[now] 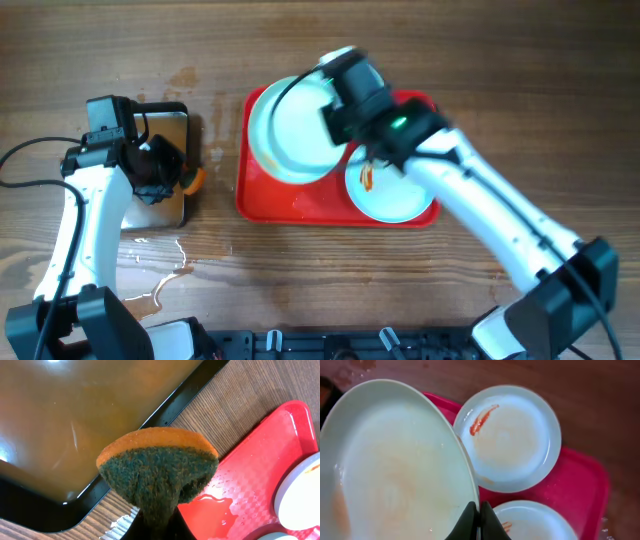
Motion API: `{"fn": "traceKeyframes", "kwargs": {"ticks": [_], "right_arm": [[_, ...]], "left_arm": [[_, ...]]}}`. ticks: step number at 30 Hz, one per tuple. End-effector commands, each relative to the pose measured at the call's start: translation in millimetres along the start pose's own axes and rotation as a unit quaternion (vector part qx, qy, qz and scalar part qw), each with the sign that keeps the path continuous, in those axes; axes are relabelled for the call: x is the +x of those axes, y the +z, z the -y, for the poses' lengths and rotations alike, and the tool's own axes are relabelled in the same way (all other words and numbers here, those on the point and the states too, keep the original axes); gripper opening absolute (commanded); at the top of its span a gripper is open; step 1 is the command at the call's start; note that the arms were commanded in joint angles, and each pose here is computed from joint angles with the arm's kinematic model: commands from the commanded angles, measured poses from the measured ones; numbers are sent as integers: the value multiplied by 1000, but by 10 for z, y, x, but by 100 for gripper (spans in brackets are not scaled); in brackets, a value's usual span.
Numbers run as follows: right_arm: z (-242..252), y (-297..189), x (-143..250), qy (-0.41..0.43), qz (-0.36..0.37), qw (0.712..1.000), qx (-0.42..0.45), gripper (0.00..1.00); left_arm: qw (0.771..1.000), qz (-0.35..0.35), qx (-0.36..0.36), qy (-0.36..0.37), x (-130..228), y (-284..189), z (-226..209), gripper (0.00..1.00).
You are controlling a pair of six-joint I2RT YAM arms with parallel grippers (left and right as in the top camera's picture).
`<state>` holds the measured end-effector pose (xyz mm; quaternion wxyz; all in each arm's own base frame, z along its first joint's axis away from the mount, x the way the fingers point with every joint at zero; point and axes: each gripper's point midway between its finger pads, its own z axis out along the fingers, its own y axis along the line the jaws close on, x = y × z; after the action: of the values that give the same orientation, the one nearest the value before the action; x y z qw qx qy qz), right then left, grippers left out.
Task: Clean dirty plates on tray and stack at the side
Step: 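Carry the plate right and set it on the table beside the tray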
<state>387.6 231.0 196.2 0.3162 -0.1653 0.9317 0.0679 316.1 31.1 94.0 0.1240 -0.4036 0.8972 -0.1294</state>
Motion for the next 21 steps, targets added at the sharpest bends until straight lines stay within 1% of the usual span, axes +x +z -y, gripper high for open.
{"fn": "traceKeyframes", "kwargs": {"ticks": [1,3,6,9,11,13,16,17,18,21], "right_arm": [[271,-56,-69,121,-23,985,-123,4],[750,-39,-42,166,-24,981,-95,4],[1329,-27,75,221,-26,973,-56,4],[1981,-30,298,284,-26,958,-9,4],[2409,-35,461,334,-22,942,22,5],[2767,-39,656,393,-22,917,61,4],[3179,-37,1011,470,-32,874,120,4],[3261,-19,1104,483,-37,865,132,4],[3335,-9,1186,492,-41,858,144,4],[3460,52,1350,497,-57,849,173,4]], "left_arm": [[1000,-2,8,11,19,-21,12,4],[1000,-2,8,11,19,-21,12,4],[1000,-2,7,11,20,-21,12,4],[1000,-2,8,11,19,-21,12,4],[1000,-2,8,11,19,-21,13,4],[1000,-2,8,11,19,-21,13,4],[1000,-2,8,11,18,-21,13,4],[1000,-2,8,11,18,-21,13,4],[1000,-2,8,11,17,-21,13,4],[1000,0,9,11,10,-21,19,4]]}}
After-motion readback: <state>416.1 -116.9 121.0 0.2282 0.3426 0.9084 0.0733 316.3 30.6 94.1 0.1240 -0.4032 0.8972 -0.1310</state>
